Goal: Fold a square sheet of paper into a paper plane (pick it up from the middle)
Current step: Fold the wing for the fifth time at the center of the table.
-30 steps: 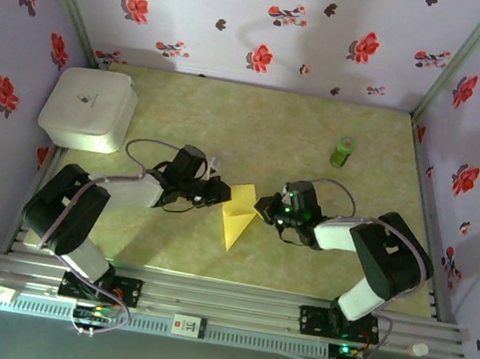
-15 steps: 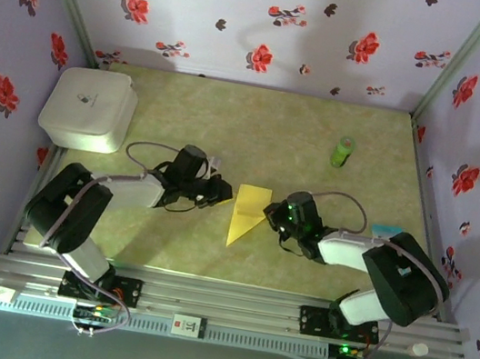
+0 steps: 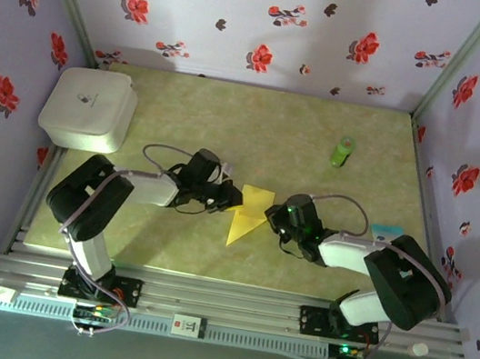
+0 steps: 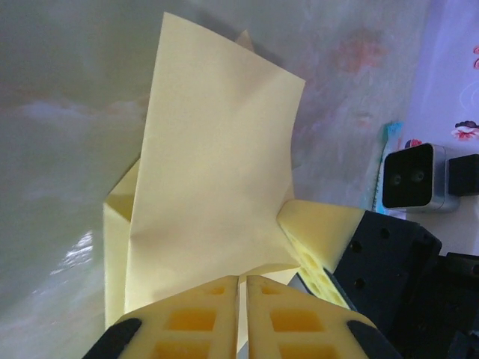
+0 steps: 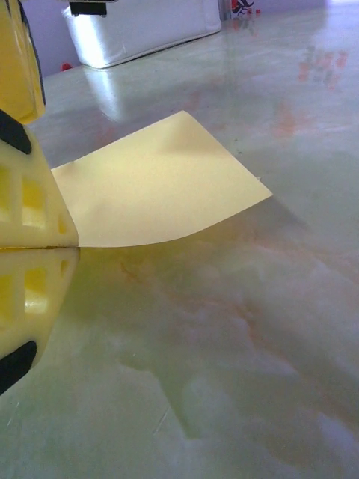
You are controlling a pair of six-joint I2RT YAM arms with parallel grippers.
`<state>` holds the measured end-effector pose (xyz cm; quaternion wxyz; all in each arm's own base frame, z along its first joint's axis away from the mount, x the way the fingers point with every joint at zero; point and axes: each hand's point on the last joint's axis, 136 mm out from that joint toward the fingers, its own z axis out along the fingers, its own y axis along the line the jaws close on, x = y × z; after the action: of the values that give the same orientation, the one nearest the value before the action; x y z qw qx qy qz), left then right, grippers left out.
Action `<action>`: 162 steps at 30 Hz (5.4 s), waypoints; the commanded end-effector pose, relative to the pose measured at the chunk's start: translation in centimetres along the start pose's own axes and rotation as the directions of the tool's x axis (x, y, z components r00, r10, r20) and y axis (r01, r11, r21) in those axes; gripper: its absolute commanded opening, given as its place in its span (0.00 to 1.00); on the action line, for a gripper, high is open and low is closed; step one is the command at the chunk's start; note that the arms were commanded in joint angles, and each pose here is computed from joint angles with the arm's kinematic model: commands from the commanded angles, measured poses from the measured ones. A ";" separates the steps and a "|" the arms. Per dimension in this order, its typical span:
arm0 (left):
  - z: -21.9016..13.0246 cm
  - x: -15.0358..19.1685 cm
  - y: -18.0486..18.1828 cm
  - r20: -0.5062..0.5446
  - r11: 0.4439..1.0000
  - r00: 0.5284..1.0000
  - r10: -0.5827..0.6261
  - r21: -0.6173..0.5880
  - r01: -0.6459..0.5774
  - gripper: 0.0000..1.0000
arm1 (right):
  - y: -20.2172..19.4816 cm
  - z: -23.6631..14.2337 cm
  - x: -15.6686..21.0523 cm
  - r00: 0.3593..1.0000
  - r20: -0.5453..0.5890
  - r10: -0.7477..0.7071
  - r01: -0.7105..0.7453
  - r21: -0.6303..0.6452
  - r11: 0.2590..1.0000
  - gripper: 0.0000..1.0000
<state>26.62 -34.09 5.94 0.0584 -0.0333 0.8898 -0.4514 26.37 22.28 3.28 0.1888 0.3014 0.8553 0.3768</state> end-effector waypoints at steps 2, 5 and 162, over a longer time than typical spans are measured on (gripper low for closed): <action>1.1 0.4 1.3 -0.031 0.999 0.999 -0.028 -0.041 0.027 0.09 | 0.1 -0.2 0.1 1.000 0.007 -0.013 0.013 -0.011 1.000 0.10; 1.6 0.8 2.9 -0.044 0.996 0.998 -0.042 -0.081 0.039 0.05 | 0.2 -0.1 0.2 0.999 -0.002 -0.039 0.039 -0.015 0.999 0.12; -2.8 1.7 1.4 0.038 0.932 0.944 0.328 -0.176 -0.317 0.36 | 4.3 1.4 -0.4 0.983 -0.165 -0.081 0.053 -0.169 0.984 0.01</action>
<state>25.76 -32.06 6.90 0.1327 0.0256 0.8917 -0.4321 28.62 25.08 5.19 0.1484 0.2008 0.8449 0.4731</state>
